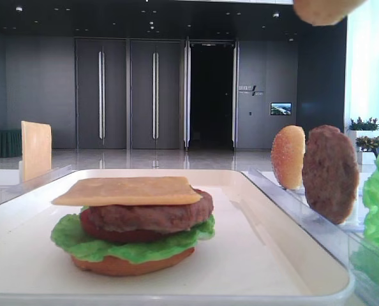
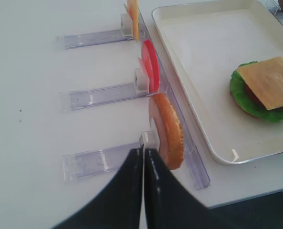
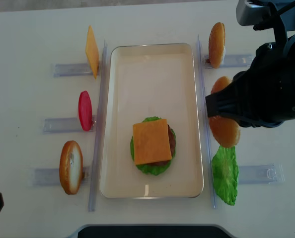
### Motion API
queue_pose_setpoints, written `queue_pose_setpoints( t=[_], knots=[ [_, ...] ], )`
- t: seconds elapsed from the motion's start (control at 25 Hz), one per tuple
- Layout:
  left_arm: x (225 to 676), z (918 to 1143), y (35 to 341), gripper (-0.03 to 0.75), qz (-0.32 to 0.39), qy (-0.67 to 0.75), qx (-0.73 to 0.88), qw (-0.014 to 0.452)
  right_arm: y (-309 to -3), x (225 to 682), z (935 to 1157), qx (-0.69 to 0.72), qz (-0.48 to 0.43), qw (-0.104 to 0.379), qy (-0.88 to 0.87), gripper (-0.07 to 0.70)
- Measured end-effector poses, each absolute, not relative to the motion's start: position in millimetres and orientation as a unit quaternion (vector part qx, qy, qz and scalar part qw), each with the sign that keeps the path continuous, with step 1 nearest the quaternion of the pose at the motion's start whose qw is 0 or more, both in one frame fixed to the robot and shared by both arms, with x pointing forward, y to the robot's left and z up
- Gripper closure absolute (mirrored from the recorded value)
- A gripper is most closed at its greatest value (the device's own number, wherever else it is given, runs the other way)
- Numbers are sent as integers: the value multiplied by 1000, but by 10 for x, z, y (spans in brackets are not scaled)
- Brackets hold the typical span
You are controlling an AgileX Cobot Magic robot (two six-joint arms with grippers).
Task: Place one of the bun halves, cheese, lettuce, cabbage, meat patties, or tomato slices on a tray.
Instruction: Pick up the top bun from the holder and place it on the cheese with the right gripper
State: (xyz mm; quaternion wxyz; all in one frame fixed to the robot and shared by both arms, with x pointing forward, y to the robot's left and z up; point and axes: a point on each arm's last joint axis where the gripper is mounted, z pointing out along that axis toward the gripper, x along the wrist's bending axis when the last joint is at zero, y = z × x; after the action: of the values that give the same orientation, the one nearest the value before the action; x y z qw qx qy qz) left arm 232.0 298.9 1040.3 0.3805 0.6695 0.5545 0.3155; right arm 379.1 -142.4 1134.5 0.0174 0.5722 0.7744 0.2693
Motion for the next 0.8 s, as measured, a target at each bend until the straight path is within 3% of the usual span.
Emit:
queue_pose_setpoints(
  t=[0.24,0.52,0.8],
  knots=[
    [2320,10403,2989,716,315,554,670,381,-1459,3954,11117,583,322,-64,744,480],
    [2320,10403,2989,716,315,554,670,381,-1812,4245,10879,594,438,-175,652,486],
    [2320,10403,2989,716,315,554,670,381,-1951,4336,10565,578,540,-216,573,486]
  ],
)
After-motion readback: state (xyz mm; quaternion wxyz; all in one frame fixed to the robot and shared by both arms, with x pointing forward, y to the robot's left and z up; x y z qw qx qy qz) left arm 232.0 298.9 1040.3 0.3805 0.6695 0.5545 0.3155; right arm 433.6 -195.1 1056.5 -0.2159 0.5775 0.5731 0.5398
